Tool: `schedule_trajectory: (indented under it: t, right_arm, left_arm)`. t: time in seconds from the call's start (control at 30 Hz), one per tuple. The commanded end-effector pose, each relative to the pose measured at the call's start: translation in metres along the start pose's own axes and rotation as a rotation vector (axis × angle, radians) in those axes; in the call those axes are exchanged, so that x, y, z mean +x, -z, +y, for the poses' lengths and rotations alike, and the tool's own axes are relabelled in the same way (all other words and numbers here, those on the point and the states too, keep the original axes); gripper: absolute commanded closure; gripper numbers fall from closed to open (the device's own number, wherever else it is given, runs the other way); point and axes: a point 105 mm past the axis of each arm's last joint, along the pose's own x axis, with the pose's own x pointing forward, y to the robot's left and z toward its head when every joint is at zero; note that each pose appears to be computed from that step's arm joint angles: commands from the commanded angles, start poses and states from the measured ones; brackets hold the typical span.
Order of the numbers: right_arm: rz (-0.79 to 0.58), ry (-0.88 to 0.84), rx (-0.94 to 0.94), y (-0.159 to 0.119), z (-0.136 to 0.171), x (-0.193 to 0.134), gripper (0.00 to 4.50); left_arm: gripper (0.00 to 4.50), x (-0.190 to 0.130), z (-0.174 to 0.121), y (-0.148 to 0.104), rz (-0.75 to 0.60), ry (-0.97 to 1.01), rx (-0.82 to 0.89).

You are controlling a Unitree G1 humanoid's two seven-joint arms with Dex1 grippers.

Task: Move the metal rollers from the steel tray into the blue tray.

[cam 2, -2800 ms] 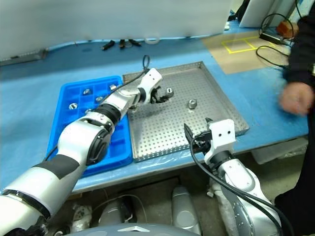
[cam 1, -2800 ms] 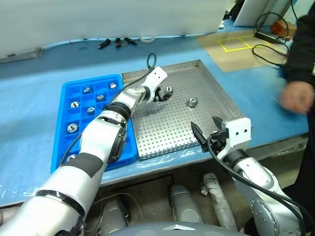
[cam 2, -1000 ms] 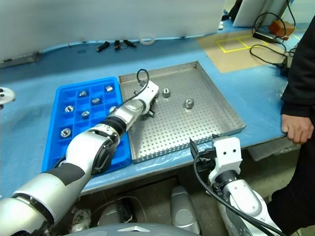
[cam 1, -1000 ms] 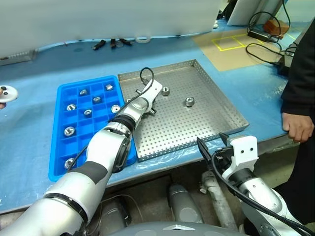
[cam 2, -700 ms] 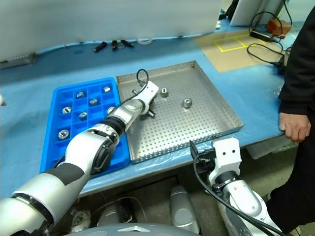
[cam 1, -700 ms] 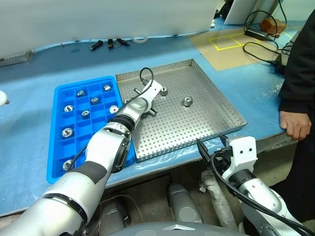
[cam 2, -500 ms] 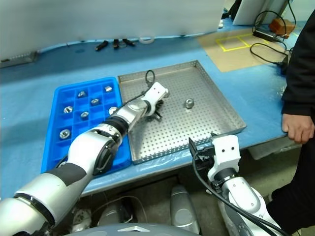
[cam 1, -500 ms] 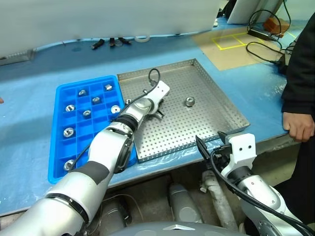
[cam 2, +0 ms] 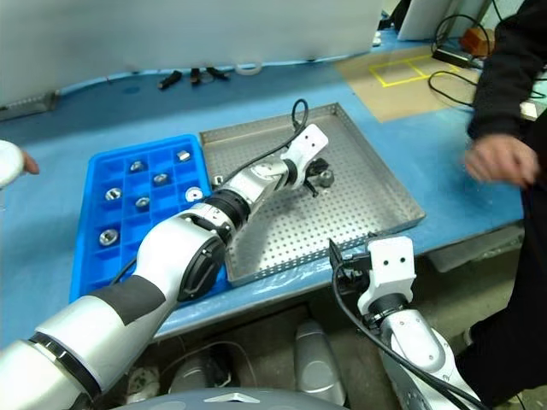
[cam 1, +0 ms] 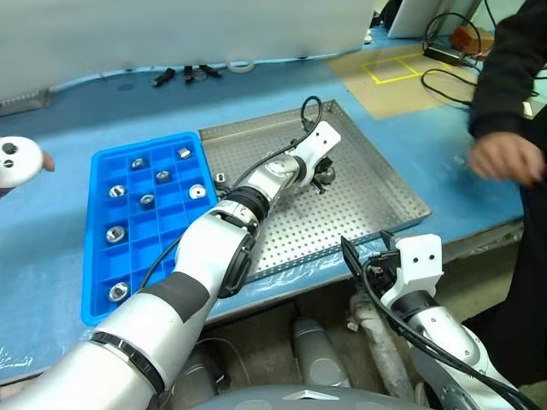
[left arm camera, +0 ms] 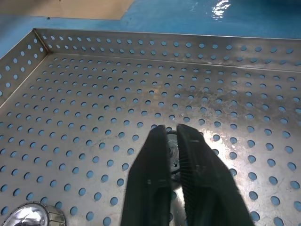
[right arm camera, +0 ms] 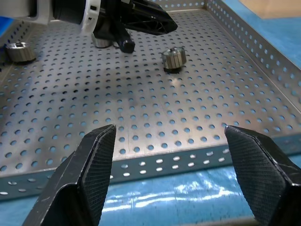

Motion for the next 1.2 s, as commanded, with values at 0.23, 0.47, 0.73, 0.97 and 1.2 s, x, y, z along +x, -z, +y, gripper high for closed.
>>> schedule_trajectory:
  t: [0.23, 0.47, 0.73, 0.97, 1.2]
  right_arm:
    - [-0.077, 0.061, 0.003, -0.011, 0.003, -0.013, 0.59]
    - [-0.067, 0.087, 0.014, -0.005, 0.006, -0.019, 0.59]
    - [-0.07, 0.095, 0.023, -0.005, 0.006, -0.02, 0.59]
    - [-0.059, 0.089, 0.021, -0.004, 0.005, -0.02, 0.59]
    - [-0.062, 0.089, 0.019, -0.005, 0.004, -0.018, 0.59]
  left_arm:
    - [2.07, 0.009, -0.015, -0.011, -0.003, -0.032, 0.069]
    - [0.89, 0.007, -0.011, 0.01, 0.078, -0.077, 0.132]
    - [0.02, 0.002, 0.001, 0.026, 0.106, -0.121, 0.115]
    - [0.02, -0.003, 0.01, 0.045, 0.176, -0.165, 0.135]
    - [0.02, -0.005, 0.008, 0.055, 0.215, -0.155, 0.172]
